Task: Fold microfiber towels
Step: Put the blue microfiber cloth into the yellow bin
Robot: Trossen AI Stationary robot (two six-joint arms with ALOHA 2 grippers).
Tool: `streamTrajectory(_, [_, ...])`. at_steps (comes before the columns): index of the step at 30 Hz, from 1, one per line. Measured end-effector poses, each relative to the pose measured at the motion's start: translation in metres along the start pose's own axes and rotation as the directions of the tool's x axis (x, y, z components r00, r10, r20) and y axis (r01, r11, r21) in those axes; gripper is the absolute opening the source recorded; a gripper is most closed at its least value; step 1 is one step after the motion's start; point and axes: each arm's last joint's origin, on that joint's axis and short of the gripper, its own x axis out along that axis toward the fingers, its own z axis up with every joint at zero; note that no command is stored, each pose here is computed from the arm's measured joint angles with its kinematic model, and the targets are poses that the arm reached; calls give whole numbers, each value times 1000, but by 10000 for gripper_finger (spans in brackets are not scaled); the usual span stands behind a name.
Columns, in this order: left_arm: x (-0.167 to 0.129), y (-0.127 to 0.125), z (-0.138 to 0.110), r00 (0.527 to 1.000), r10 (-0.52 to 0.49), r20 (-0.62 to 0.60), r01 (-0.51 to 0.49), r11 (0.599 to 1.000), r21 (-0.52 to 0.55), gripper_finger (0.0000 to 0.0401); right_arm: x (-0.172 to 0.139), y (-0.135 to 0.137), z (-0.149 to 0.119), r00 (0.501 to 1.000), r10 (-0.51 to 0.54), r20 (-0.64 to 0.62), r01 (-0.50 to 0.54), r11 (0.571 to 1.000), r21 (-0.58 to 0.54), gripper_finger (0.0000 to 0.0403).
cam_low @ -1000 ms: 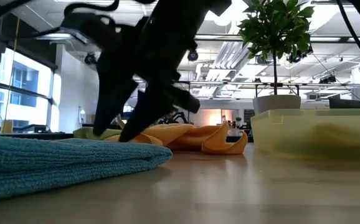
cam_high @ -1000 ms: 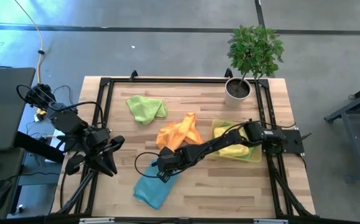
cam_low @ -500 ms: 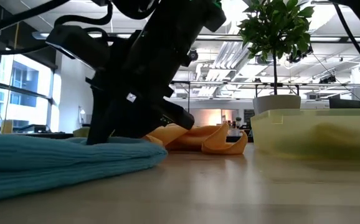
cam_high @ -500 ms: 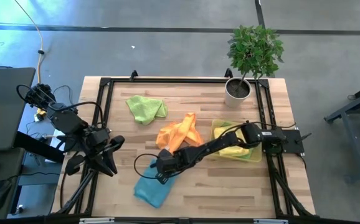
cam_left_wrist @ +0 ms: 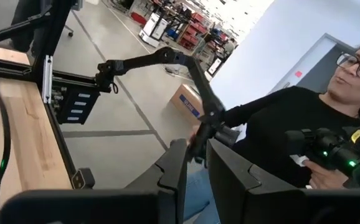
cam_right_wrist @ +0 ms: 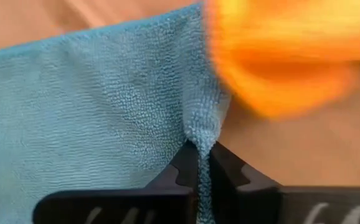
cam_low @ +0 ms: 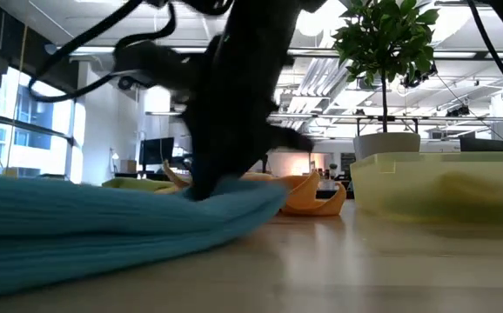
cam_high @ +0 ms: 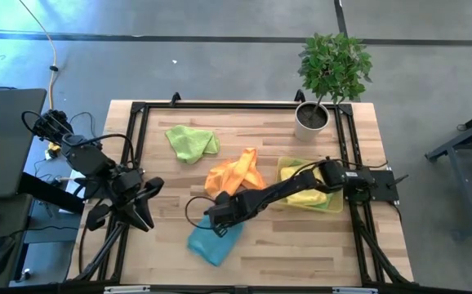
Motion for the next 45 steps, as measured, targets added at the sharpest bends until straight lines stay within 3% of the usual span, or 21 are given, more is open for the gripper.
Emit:
streamTrajectory(4, [0,1,1,999,36,28,-36,999,17,53,-43,-7,4,982,-188,-15,188,982,-2,3])
streamTrajectory(10, [0,3,3,992,101,75,-106,992,67,53,-96,-23,9,887,-463,8,461,885,70,2])
streamTrajectory(15, [-1,3,4,985,139,106,-149,985,90,53,-107,-32,23,881,-469,66,459,879,130,1])
streamTrajectory(20, [-1,4,4,982,151,117,-162,983,88,53,-102,-48,38,866,-498,41,489,862,134,1])
streamTrajectory(28, [-1,4,4,982,152,116,-162,983,88,53,-112,-62,41,864,-504,16,502,862,69,0])
streamTrajectory(33, [-1,4,4,981,154,117,-165,982,89,53,-137,-89,23,844,-536,9,529,836,146,0])
streamTrajectory(39, [-1,4,4,980,159,121,-175,975,137,53,-164,-127,-20,824,-567,-16,531,762,370,0])
streamTrajectory(45, [-1,6,6,958,232,168,-260,952,163,53,-172,-149,-58,813,-582,-17,498,681,537,0])
